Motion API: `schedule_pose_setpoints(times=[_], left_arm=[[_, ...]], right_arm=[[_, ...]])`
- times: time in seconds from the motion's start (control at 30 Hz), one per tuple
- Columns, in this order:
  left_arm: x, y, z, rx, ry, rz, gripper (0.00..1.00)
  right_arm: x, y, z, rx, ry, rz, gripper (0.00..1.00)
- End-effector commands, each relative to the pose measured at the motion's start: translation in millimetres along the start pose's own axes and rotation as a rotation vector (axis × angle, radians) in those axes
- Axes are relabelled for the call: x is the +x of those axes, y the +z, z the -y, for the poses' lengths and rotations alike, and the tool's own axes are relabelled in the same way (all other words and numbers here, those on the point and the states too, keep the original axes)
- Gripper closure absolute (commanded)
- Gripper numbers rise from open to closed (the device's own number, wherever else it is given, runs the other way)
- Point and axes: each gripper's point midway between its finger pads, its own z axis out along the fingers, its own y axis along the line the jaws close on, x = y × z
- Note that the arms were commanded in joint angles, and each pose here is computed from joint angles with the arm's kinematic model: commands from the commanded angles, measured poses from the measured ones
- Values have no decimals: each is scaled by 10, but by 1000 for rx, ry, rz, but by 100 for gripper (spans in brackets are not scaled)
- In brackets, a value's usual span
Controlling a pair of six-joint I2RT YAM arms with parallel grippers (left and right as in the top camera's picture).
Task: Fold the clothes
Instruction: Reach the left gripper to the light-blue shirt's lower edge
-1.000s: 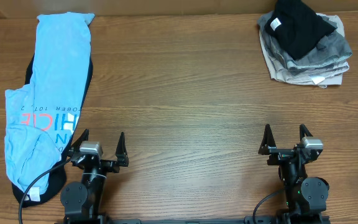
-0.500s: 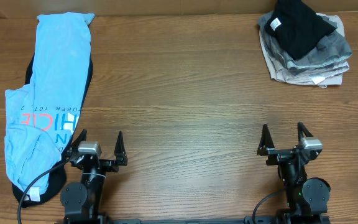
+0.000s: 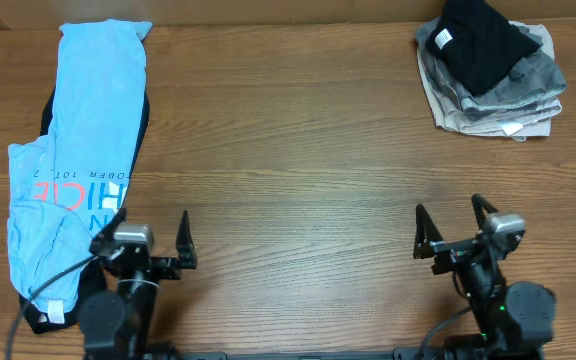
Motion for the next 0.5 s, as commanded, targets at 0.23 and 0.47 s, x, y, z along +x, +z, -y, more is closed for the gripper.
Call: schedule_pose_setpoints(times=[0.23,0.47], left_arm=[[-507,192,-75,-35,-16,-292,0],[-500,505,-119,-37,-58,-626,0]], right_arm=[[-563,291,-256,-89,67,-274,0],[-460,707,-311,-127,158,-561,0]])
